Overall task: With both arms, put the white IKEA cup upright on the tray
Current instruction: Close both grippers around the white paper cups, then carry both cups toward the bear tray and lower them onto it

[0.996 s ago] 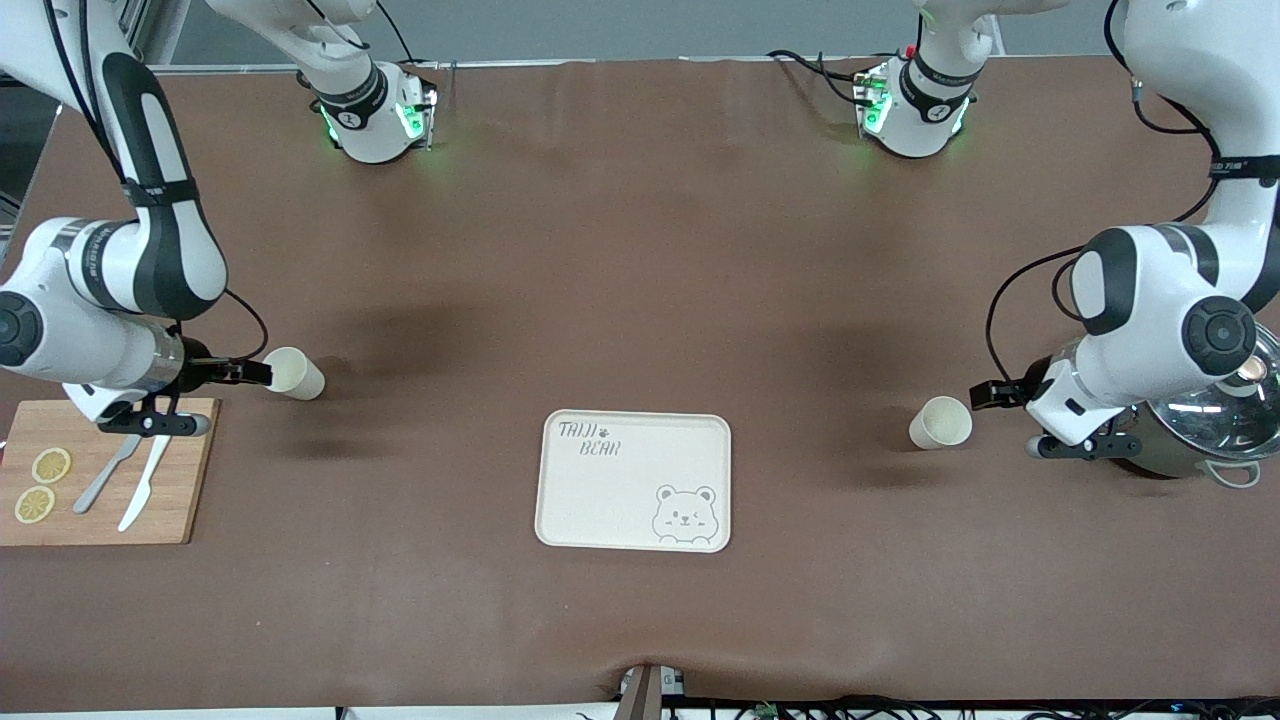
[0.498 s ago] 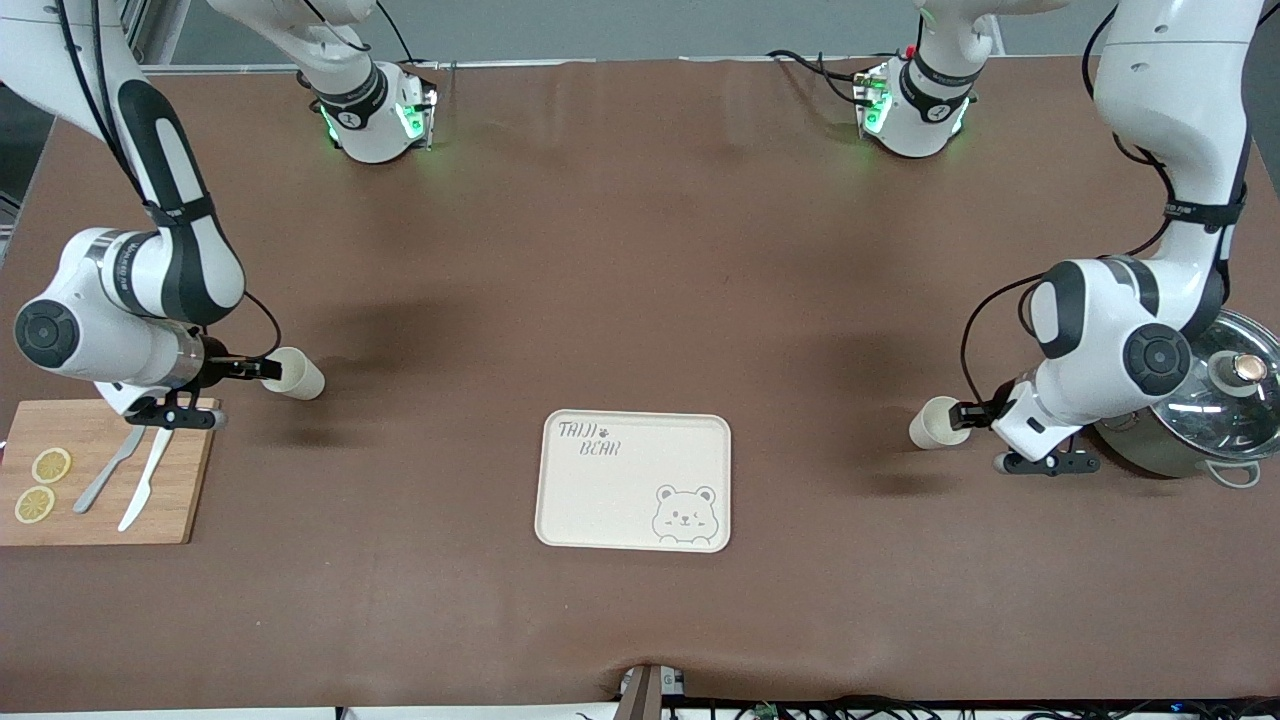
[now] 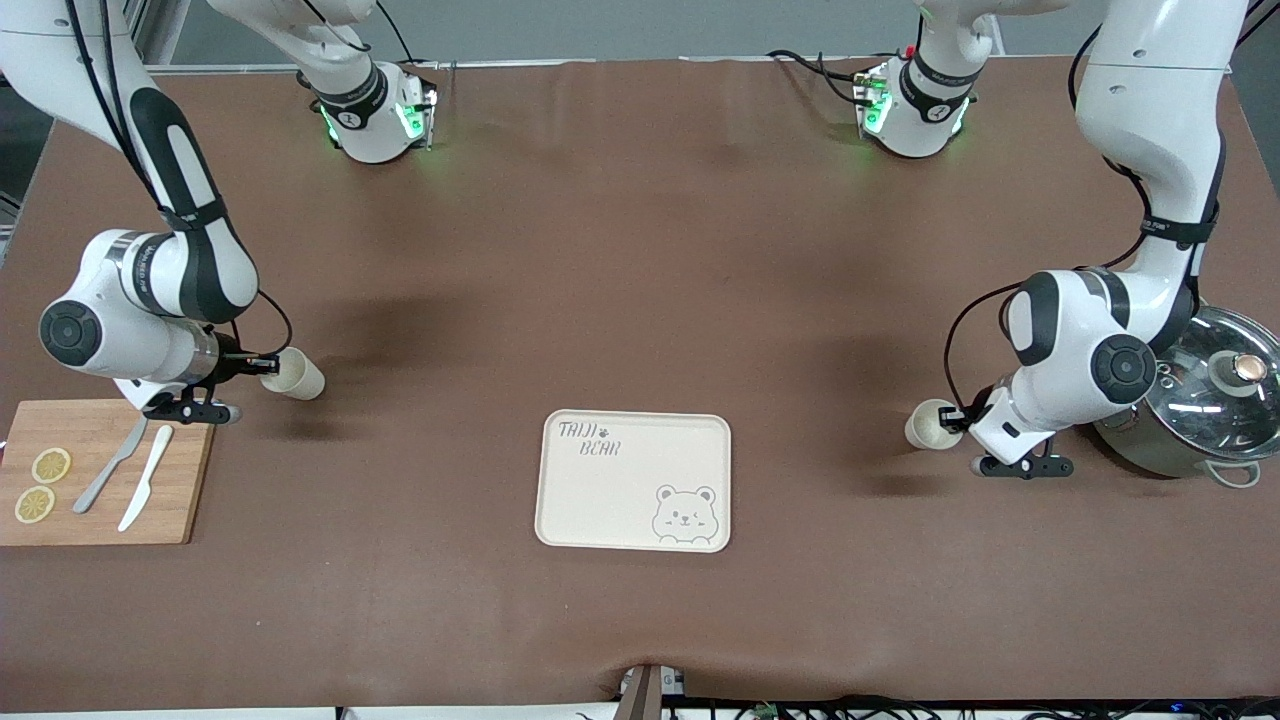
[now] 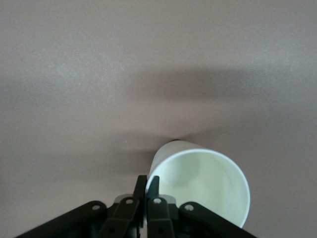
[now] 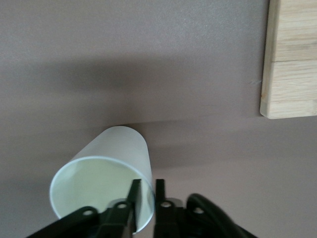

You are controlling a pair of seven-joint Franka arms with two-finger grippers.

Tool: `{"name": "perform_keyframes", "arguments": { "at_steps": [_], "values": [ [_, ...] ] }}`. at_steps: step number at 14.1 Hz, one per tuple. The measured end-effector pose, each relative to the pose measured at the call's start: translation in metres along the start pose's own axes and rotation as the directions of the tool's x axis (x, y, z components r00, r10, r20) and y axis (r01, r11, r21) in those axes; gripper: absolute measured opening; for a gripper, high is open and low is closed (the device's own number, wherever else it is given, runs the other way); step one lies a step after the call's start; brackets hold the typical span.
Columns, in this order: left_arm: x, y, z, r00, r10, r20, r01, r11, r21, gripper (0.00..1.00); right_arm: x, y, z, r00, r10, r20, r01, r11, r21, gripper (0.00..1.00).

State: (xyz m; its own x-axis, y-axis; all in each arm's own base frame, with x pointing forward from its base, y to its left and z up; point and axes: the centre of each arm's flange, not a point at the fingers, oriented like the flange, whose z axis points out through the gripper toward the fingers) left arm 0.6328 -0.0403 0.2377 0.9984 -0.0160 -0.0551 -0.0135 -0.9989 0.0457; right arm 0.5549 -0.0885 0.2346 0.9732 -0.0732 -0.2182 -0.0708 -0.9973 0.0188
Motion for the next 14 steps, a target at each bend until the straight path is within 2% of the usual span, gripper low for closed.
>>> {"name": "perform_keyframes", "arguments": {
  "at_steps": [1, 5, 7, 9, 11, 14],
  "values": [
    [0.0, 0.0, 0.0, 1.0, 0.001, -0.002, -0.001, 1.0, 0.0, 0.03, 0.0, -0.001, -0.001, 1.0, 0.0, -0.002, 0.0, 1.0, 0.002, 0.03],
    [0.004, 0.013, -0.01, 1.0, 0.005, -0.022, -0.005, 1.0, -0.001, 0.03, 0.007, -0.002, -0.014, 1.0, 0.02, -0.01, -0.02, 1.0, 0.002, 0.03],
    [0.008, 0.029, -0.023, 0.999, 0.007, -0.049, -0.007, 1.0, -0.003, 0.03, 0.016, -0.006, -0.045, 0.999, 0.03, 0.019, -0.03, 0.999, 0.011, 0.03],
    [0.014, 0.049, -0.04, 0.997, -0.011, -0.082, 0.01, 1.0, -0.01, 0.03, 0.026, -0.018, -0.089, 0.999, 0.036, 0.027, -0.038, 0.998, 0.057, 0.03],
    [0.016, 0.078, -0.053, 0.994, -0.034, -0.103, 0.033, 0.999, -0.019, 0.03, 0.035, -0.041, -0.122, 0.999, 0.041, -0.015, -0.039, 0.995, 0.086, 0.03],
    [0.014, 0.134, -0.065, 0.988, -0.095, -0.123, 0.091, 0.995, -0.039, 0.03, 0.047, -0.093, -0.145, 0.993, 0.105, -0.052, -0.1, 0.991, 0.093, 0.03]
  ]
}}
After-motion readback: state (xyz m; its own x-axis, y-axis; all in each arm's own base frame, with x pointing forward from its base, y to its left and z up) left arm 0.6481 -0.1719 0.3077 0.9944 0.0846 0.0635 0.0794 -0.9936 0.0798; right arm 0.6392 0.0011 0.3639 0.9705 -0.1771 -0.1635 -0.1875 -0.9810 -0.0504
